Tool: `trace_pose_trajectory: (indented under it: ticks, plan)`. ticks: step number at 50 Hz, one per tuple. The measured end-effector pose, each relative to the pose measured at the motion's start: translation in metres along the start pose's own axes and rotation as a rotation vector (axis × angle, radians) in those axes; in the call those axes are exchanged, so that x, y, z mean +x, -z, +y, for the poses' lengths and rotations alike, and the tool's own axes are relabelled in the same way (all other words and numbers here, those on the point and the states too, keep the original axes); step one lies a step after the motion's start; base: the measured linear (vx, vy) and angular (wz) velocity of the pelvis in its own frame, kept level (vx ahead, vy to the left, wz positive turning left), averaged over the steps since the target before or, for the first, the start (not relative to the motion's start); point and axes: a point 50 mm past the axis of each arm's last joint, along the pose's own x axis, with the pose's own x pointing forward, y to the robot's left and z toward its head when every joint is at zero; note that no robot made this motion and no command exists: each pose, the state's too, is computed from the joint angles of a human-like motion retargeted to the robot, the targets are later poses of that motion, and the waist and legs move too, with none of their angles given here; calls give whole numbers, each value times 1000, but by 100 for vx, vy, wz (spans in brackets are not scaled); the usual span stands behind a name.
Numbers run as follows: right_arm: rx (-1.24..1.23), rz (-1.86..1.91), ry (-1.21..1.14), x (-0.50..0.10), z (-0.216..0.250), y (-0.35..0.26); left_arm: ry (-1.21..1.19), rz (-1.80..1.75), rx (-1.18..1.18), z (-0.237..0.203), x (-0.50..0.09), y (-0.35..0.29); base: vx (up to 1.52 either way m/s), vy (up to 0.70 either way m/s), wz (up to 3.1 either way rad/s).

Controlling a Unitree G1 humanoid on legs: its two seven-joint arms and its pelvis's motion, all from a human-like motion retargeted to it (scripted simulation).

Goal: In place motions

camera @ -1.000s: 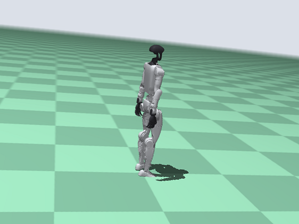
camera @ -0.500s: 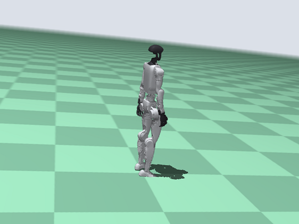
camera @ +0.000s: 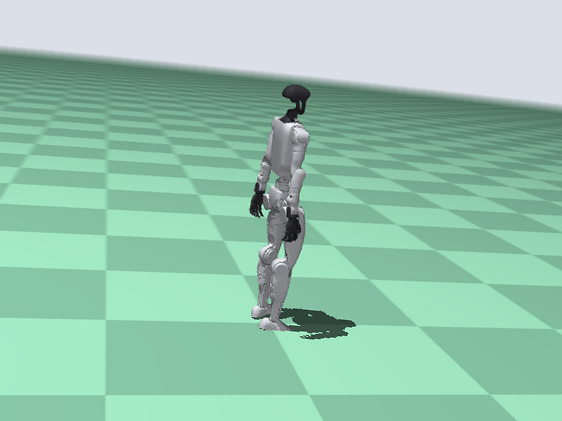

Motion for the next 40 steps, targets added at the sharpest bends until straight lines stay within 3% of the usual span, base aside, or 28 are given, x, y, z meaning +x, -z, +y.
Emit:
trace_pose_trajectory:
  ticks: [17, 40]
  plan:
    - [-70, -187, -71, 1, 1, -54, -9, 5, -101, 10, -2, 19, -8, -14, -4]
    - [-74, -5, -52, 2, -5, -14, 43, 5, -86, -1, -1, 25, -7, -3, -23]
